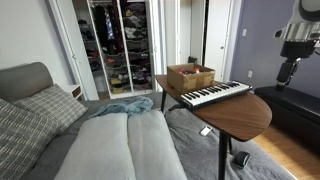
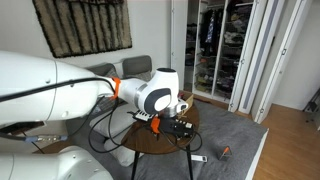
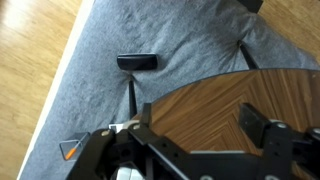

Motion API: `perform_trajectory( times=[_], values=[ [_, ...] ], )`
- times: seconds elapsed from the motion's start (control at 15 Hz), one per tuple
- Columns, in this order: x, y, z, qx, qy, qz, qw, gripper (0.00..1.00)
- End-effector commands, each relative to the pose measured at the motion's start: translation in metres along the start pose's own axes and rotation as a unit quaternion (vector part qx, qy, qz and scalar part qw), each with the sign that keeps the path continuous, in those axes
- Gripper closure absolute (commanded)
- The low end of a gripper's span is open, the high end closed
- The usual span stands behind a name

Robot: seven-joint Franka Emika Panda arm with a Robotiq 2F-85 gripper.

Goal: Press a key on the keyboard

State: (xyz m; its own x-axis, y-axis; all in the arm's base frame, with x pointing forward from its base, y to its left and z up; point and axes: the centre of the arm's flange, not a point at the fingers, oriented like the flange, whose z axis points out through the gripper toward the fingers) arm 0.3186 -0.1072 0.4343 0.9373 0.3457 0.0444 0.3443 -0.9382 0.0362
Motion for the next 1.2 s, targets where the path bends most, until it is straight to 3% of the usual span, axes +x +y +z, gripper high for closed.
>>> perform_trajectory(
  times=[0.0, 0.53, 1.13],
  values=[
    [0.030, 0.002, -0.011, -0.026, 0.018, -0.042, 0.9986, 0.41],
    [0.077, 0.014, -0.002, -0.039, 0.076, -0.032, 0.9958, 0.97],
    [0.111, 0.028, 0.029, -0.035, 0.109, -0.015, 0.9933, 1.00]
  ],
)
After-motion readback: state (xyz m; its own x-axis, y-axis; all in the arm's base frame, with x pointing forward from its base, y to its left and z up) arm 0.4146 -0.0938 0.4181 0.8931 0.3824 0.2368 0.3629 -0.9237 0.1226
